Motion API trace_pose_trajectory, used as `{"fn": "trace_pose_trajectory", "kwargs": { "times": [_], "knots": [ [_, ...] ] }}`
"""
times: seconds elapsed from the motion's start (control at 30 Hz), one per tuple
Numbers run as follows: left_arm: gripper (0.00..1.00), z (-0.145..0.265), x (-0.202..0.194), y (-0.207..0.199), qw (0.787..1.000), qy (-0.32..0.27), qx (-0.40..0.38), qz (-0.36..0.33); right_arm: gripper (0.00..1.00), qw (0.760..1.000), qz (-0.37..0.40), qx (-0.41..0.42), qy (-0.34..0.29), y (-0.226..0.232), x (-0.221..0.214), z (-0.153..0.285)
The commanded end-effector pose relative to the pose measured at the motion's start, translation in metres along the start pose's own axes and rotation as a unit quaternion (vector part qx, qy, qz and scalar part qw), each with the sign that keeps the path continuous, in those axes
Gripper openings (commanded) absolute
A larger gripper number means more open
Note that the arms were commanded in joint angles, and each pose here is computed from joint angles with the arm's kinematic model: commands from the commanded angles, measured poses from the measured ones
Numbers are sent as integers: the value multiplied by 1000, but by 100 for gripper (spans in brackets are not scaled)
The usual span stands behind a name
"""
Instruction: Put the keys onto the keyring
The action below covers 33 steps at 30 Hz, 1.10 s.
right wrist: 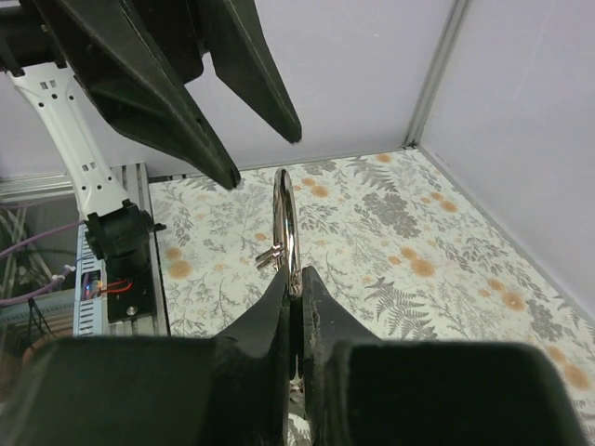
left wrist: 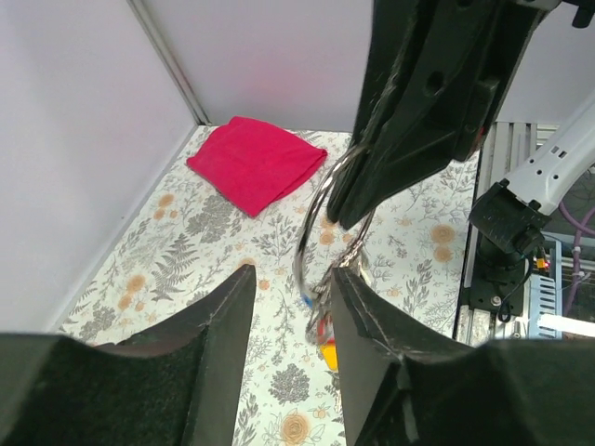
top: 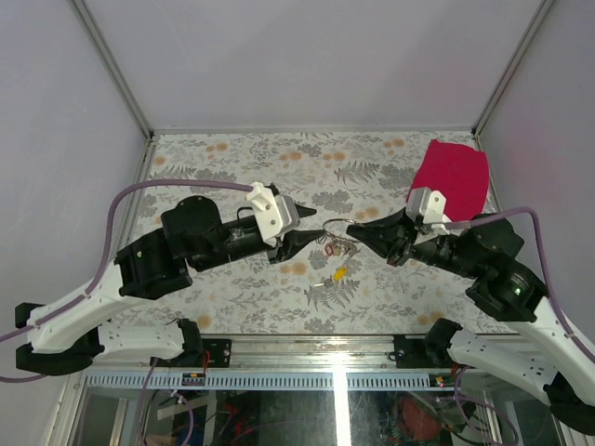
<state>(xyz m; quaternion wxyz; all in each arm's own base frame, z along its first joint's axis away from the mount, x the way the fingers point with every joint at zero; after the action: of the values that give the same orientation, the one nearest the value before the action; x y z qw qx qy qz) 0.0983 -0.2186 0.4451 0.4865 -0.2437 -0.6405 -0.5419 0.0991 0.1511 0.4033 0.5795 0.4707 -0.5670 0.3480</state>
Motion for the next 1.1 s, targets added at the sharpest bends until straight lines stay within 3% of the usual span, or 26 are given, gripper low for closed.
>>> {"fn": "trace_pose_trajectory", "kwargs": {
  "times": [0.0, 0.37, 0.5, 0.73, 1.07],
  "knots": [
    [40, 7, 3, 6, 999, -28, 45, -3, 0, 997, 34, -20, -72, 9, 33, 21],
    [49, 2, -21, 4, 996, 6, 77, -43, 0, 991, 75, 9, -108, 16, 32, 36],
    [58, 4, -23, 7, 991, 17, 104, -77, 0, 992, 68, -4, -106, 16, 33, 38],
    [61, -1, -25, -7, 973, 55, 166, -149, 0, 995, 35, -21, -87, 18, 44, 39],
    [64, 7, -18, -32, 965, -5, 177, -194, 0, 996, 25, -14, -84, 20, 47, 39]
  ]
}}
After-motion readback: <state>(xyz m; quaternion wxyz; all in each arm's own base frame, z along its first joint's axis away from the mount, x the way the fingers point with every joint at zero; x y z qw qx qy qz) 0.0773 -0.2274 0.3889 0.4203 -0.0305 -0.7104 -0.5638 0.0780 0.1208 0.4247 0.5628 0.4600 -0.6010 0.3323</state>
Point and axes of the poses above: each gripper's point midway between its finger pads, its own z axis back along the fingers, its own y axis along the line the jaws close on, x = y × z, the point moved 10 cm from there along z, back along the fingers, and after that the axes turned 15 degrees about -z, right-handed, at the moved point
